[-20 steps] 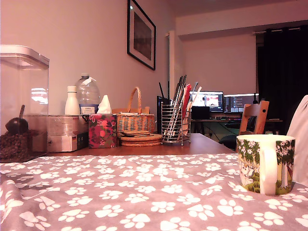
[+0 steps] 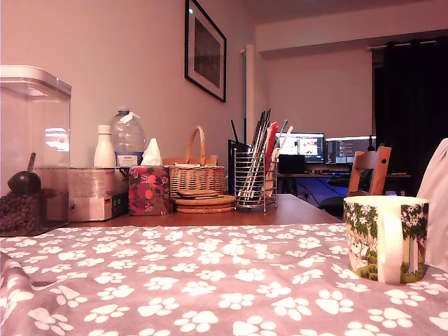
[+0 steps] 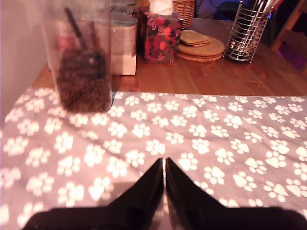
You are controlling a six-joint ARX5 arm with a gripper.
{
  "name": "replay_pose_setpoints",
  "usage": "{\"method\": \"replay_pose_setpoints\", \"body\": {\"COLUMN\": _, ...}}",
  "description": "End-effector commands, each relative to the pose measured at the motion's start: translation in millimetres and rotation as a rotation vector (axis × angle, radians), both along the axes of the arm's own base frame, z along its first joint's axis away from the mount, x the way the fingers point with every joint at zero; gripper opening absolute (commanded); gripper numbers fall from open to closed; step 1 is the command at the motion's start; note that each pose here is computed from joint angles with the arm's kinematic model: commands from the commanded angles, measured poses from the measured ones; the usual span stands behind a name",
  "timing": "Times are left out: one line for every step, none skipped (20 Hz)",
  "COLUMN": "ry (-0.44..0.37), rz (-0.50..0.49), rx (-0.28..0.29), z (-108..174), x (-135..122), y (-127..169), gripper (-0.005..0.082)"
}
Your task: Pick up the coffee capsules on the table and drop them inside the coffee cup
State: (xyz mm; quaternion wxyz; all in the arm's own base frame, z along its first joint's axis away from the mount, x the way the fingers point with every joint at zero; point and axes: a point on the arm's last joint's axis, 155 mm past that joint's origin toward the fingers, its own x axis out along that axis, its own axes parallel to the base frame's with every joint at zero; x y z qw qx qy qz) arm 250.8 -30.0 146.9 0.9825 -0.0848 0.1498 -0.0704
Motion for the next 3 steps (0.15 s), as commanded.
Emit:
{"method": "replay_pose_setpoints", "body": {"ry": 0.017, "rz": 0.006, "rx": -0.005, "z": -9.5, "x": -2.0, "y": 1.0, "gripper": -0.0019}}
{"method": "replay_pose_setpoints", "body": {"ry": 0.014, "rz": 0.008, "rx": -0.008, "z": -8.9, "x": -3.3, "y": 1.1, "gripper": -0.0019}}
{"method": "replay_pose_setpoints", "body": {"ry": 0.013, "rz": 0.008, "rx": -0.009, "z": -8.7, "x": -4.8, "y": 1.1, "gripper": -0.0019}}
